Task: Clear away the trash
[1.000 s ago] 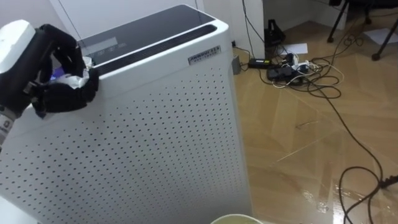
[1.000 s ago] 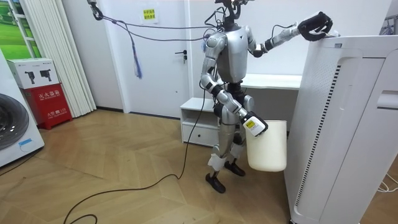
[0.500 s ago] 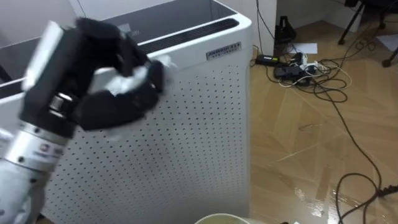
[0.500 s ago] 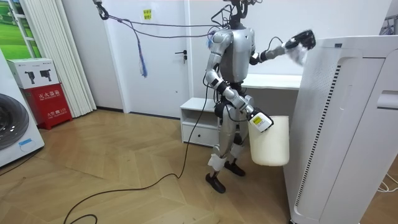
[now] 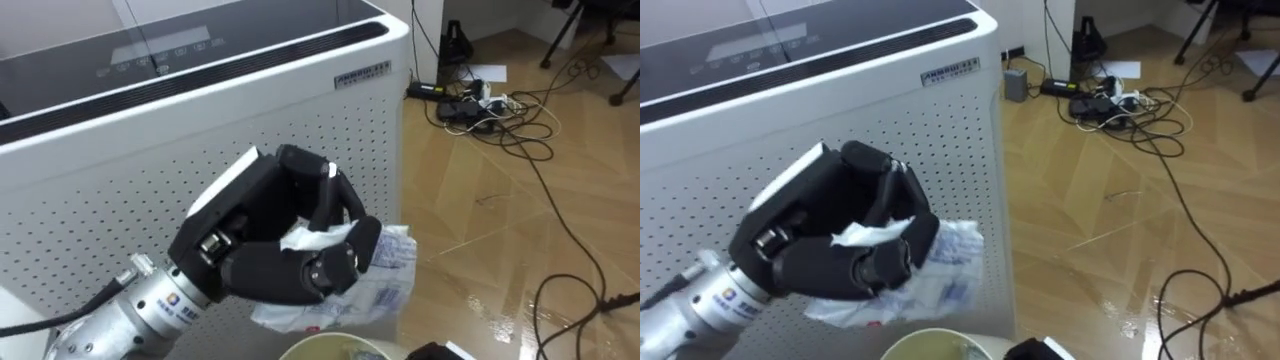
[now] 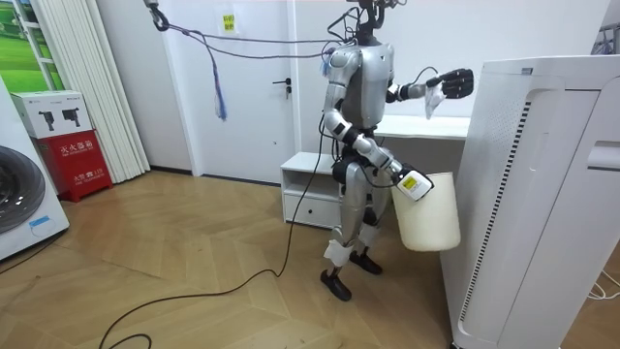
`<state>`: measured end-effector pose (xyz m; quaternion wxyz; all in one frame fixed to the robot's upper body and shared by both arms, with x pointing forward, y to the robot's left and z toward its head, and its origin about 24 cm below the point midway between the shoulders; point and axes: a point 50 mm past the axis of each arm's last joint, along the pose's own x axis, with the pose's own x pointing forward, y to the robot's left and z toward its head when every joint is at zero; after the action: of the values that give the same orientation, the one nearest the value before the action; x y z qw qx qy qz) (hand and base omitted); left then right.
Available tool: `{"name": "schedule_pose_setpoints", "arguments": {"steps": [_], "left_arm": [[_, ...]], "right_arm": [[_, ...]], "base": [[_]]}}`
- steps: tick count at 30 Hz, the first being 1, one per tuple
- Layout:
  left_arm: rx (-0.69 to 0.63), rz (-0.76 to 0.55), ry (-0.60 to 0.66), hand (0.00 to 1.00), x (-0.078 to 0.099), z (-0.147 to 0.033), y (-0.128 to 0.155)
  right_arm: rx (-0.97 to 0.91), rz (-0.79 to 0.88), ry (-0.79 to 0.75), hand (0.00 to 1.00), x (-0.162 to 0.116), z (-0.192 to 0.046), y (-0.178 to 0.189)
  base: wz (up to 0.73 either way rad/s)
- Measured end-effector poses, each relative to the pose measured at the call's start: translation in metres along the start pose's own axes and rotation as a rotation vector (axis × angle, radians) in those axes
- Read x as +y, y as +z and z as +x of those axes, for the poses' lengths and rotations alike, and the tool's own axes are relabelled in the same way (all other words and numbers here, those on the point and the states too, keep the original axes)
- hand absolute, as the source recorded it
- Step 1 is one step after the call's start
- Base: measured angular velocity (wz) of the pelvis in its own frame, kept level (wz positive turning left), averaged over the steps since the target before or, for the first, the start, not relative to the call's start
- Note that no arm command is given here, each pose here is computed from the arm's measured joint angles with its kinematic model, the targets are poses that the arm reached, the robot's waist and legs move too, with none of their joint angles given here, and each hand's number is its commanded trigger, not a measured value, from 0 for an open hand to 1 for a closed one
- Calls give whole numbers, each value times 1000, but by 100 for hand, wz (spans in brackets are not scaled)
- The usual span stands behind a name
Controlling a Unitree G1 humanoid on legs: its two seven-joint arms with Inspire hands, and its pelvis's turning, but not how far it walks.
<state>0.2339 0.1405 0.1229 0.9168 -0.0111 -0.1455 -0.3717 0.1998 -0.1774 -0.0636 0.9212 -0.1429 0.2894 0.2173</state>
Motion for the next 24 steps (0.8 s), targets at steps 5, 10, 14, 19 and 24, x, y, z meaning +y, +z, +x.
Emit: {"name": "schedule_pose_setpoints", "arguments": {"steps": [5, 10, 14, 19, 24], "left_arm": [[22, -16, -5, 100, 1, -2, -6], [112, -70, 37, 100, 8, -9, -30], [173, -118, 33, 100, 4, -12, -47], [236, -177, 29, 100, -4, -14, -68], [388, -257, 46, 100, -11, -28, -104]], "right_arm": [[19, 5, -7, 100, -3, 5, -3], [57, 5, -13, 100, -8, 6, -9], [84, 3, -25, 100, -13, 8, -13], [77, -11, -43, 100, -18, 14, -7], [45, -14, -52, 100, -20, 18, 3]], "base": [[34], [-2], [-9], [-7], [0]]}}
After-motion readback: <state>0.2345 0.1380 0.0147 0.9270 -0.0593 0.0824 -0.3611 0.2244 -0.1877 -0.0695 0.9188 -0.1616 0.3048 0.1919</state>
